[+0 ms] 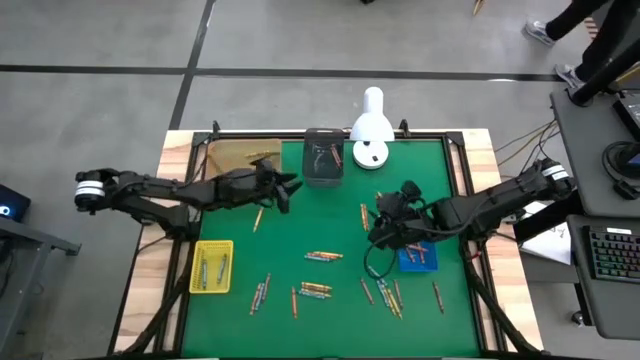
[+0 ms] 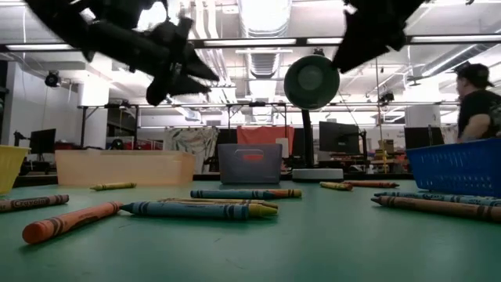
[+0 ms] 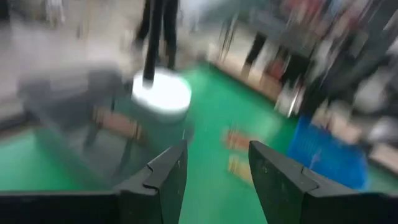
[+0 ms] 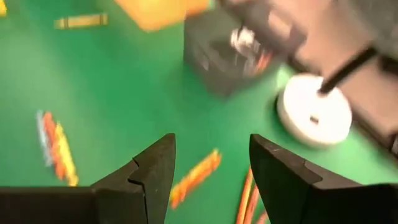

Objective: Sort crayons
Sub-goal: Put the green crayon into the orange bin

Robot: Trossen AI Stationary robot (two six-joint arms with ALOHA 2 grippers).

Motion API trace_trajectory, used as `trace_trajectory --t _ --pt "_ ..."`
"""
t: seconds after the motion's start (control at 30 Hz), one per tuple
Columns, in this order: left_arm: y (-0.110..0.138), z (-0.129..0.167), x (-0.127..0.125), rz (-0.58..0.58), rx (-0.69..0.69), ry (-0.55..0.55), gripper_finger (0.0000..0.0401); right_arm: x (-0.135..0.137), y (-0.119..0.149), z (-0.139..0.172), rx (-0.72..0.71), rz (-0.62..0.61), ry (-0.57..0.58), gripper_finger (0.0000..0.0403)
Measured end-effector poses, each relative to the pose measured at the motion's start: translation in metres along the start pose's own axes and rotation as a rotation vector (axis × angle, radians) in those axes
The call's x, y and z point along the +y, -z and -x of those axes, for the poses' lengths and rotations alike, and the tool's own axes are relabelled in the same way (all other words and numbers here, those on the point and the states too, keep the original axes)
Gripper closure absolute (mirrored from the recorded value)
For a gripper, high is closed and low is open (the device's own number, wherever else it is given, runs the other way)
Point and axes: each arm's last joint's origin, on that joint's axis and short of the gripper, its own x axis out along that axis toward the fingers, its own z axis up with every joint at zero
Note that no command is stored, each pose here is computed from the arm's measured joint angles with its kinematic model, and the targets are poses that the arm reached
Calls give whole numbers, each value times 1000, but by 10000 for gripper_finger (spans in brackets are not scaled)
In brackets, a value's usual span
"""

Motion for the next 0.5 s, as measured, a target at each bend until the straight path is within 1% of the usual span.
trace_trajectory --t 0.07,0.13,0.2,0.27,0.33,0.43,0.5 --pt "-3 -5 -5 -31 166 -56 246 5 0 -5 -74 17 -14 209" --pt "-6 -6 -10 -59 344 -135 246 9 2 -10 -123 39 -55 209" --pt "-1 -2 -15 -72 524 -253 246 13 6 -14 -138 84 -109 209" --pt "9 4 -22 -94 667 -359 246 15 11 -16 -116 132 -167 209" --pt "15 12 -34 -120 758 -424 246 16 15 -18 -92 161 -208 209" --pt "22 19 -46 -175 872 -497 246 16 21 -20 -68 203 -233 209" --pt "25 20 -50 -166 917 -548 246 15 23 -21 -63 216 -235 209"
